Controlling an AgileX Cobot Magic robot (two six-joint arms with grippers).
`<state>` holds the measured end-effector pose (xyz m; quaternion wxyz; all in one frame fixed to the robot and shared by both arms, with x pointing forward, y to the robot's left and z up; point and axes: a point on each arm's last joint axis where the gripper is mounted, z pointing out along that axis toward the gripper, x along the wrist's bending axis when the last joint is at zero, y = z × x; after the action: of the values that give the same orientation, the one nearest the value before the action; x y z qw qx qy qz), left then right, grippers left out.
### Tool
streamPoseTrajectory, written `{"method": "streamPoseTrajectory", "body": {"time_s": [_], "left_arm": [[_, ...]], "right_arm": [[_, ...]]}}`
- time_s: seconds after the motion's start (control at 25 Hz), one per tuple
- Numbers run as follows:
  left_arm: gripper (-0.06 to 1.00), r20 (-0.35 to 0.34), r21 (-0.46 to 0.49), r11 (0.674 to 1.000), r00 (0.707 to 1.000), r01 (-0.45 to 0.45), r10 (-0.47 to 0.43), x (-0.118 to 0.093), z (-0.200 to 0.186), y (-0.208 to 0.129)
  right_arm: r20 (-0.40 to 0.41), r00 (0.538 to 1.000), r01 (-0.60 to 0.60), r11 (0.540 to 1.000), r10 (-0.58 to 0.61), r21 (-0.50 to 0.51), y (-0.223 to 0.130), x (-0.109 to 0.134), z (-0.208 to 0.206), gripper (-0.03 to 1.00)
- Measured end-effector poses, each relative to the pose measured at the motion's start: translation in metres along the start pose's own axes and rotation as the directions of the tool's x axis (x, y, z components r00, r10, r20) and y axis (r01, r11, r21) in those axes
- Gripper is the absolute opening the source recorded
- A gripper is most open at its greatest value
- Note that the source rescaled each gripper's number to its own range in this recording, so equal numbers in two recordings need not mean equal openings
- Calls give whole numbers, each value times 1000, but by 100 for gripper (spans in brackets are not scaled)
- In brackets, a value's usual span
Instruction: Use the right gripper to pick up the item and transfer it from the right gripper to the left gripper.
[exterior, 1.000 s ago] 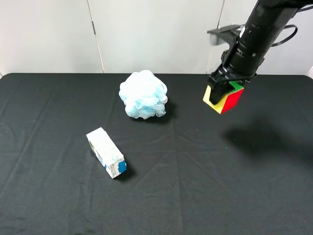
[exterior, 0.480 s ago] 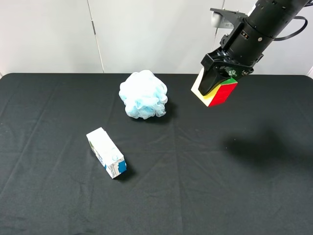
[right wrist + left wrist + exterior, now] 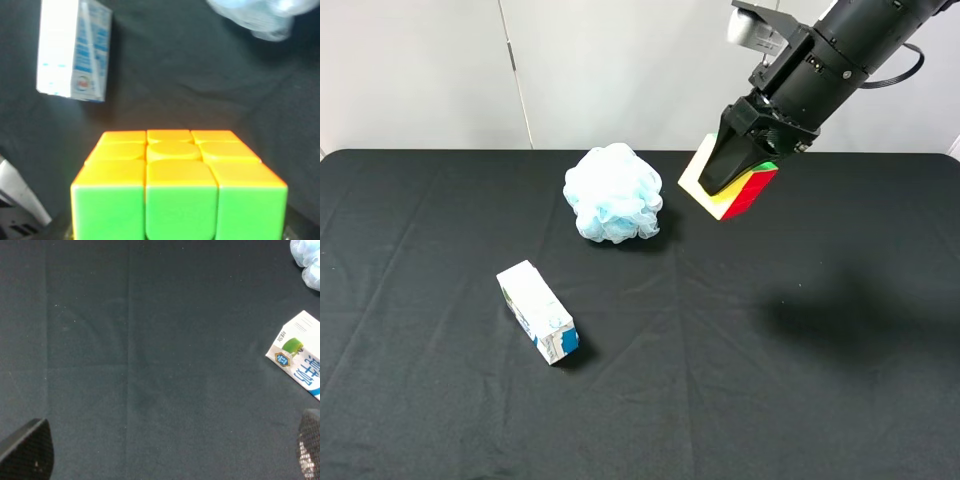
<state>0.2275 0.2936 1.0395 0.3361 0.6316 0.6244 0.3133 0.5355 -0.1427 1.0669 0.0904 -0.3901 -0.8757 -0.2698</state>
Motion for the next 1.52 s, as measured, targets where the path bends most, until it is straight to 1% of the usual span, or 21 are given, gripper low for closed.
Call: {"method": "streamPoseTrajectory", "body": {"time_s": [0.24,0.56,0.72,0.88,1.0,1.12,1.2,1.32,1.52], "left_arm": [[92,0,0,1000,1000,0,0,0,0,0],[92,0,0,1000,1000,-2,2,0,0,0],[92,4,49,998,999,-47,47,0,3,7],[92,20,104,988,994,-113,112,1,5,26],[92,52,145,982,992,-121,114,-1,9,41],[92,96,184,975,990,-123,107,-3,16,55],[92,133,180,972,983,-149,126,-5,19,61],[92,193,170,954,958,-247,213,-7,20,65],[92,284,175,911,905,-374,317,-13,30,71]], "right_arm": [[-50,996,67,998,-67,-7,0,5,0,1],[-127,976,167,984,-174,-69,4,12,-1,1],[-149,962,217,972,-229,-92,5,15,-2,1],[-162,951,248,963,-263,-103,6,17,-2,1],[-174,940,280,955,-294,-101,7,25,2,1],[-193,918,334,938,-347,-96,8,41,10,1],[-199,904,366,925,-379,-99,10,53,16,1],[-211,887,399,912,-411,-97,10,65,21,1],[-232,882,397,912,-410,-103,10,67,21,1]]}}
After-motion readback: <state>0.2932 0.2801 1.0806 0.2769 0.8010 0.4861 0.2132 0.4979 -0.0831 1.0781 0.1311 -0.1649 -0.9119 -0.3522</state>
